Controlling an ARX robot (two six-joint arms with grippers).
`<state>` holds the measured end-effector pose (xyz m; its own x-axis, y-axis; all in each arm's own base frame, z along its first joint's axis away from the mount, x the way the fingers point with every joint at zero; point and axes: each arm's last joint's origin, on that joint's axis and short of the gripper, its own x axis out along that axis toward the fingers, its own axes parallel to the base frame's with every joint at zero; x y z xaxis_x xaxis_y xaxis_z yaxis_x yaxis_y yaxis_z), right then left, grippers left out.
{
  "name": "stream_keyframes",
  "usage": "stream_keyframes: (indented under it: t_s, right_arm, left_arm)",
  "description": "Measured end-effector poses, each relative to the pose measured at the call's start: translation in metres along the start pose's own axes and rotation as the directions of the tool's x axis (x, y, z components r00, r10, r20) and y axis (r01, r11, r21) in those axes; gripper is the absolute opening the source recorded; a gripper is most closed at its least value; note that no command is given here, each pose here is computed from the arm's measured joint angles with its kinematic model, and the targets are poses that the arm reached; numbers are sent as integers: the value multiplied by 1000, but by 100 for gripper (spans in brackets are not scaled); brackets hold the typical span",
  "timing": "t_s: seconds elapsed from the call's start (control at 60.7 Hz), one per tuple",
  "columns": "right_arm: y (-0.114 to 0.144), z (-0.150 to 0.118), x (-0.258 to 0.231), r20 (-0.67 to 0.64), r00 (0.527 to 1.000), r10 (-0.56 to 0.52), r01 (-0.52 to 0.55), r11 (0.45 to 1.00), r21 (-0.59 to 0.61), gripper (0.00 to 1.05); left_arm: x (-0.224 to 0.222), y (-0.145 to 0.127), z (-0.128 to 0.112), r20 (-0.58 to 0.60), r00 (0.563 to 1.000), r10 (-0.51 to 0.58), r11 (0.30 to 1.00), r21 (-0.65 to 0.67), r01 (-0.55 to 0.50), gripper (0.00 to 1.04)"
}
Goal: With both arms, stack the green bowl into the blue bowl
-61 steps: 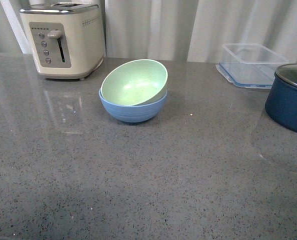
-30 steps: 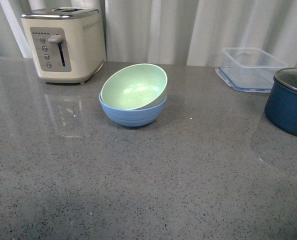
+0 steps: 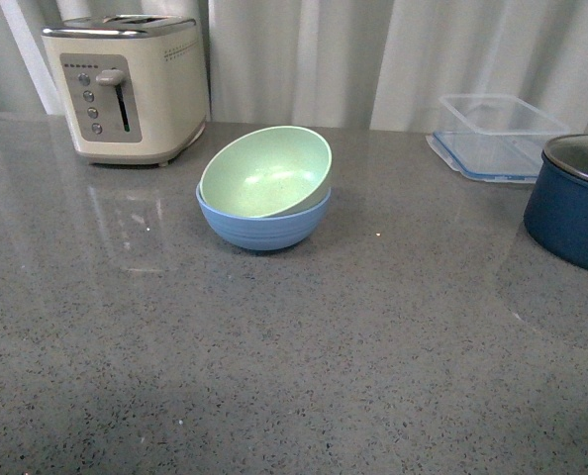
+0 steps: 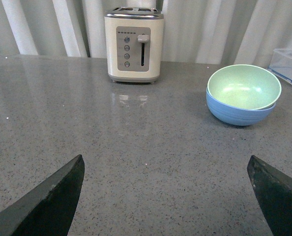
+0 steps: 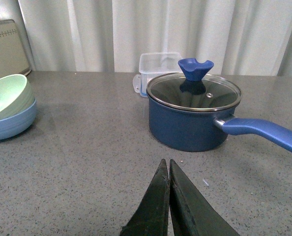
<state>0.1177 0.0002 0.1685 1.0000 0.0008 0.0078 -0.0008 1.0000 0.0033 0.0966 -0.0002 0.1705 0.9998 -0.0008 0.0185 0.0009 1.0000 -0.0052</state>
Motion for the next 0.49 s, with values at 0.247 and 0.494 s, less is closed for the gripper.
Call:
stream_keyframes:
  t_s: [0.247, 0.494]
  right_arm:
    - [0, 0, -5, 1, 1000, 0, 0, 1000, 0, 1]
    - [0, -1, -11, 0, 1000, 0, 0, 1000, 0, 1]
  left_arm:
    - [0, 0, 0, 0, 1000, 0, 1000, 0, 0, 98]
    - [0, 0, 0, 0, 1000, 0, 1000, 0, 0, 98]
